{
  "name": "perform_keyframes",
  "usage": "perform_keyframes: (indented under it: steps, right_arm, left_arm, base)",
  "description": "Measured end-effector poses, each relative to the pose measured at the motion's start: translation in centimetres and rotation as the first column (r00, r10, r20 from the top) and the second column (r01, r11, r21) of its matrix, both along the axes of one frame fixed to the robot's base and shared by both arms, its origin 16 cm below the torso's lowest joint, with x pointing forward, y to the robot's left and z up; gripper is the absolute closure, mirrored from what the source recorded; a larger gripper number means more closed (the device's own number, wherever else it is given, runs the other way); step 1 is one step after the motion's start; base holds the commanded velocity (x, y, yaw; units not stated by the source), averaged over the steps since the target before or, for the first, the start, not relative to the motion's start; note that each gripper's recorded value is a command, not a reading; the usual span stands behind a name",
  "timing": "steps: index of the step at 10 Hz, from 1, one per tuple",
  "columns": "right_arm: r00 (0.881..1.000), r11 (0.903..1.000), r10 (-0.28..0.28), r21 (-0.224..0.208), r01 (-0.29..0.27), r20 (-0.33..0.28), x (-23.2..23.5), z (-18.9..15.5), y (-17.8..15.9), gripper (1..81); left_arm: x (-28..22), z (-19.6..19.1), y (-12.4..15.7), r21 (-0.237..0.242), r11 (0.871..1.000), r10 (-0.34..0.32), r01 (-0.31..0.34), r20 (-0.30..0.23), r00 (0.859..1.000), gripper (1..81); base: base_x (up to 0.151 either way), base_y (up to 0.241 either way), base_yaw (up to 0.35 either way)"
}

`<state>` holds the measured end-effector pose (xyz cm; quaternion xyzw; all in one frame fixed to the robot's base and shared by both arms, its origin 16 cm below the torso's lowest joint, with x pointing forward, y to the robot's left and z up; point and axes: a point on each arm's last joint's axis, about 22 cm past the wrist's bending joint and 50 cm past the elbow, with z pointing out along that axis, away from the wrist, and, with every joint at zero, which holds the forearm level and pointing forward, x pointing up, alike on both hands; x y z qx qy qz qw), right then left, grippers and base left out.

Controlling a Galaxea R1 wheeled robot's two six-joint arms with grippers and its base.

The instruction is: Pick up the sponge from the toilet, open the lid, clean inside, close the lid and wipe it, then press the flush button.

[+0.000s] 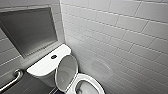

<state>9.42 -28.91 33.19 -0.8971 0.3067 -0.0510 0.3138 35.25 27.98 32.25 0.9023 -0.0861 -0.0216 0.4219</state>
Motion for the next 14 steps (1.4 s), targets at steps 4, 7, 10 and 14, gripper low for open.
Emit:
perform_keyframes:
  steps: [4,7,10,14]
  right_arm:
    - [1.000,1.0000,0.003,-0.006,-0.003,0.001,0.0,-0.8,0.8,81.1]
    - [1.000,0.9999,0.008,-0.015,-0.008,0.006,0.3,-1.2,0.7,81.1]
    - [1.000,0.9999,0.008,-0.014,-0.008,0.006,0.3,-1.6,1.3,81.1]
    - [1.000,0.9995,0.011,-0.031,-0.011,0.001,0.1,-2.1,0.9,81.1]
  left_arm:
    - [-2.6,-3.2,-0.5,0.057,0.998,-0.001,0.002,-0.028,1.000,1.0]
    - [-3.2,-5.5,2.3,0.154,0.988,0.002,0.002,-0.027,1.000,1.0]
    - [-7.0,-6.6,1.5,0.158,0.987,-0.021,0.032,-0.076,0.997,1.0]
    - [-9.6,-7.1,2.8,0.181,0.979,-0.077,0.093,-0.096,0.992,1.0]
  base:
    - [0.000,0.000,0.000]
    - [0.000,0.000,0.000]
    - [0.000,0.000,0.000]
    - [0.000,0.000,0.000]
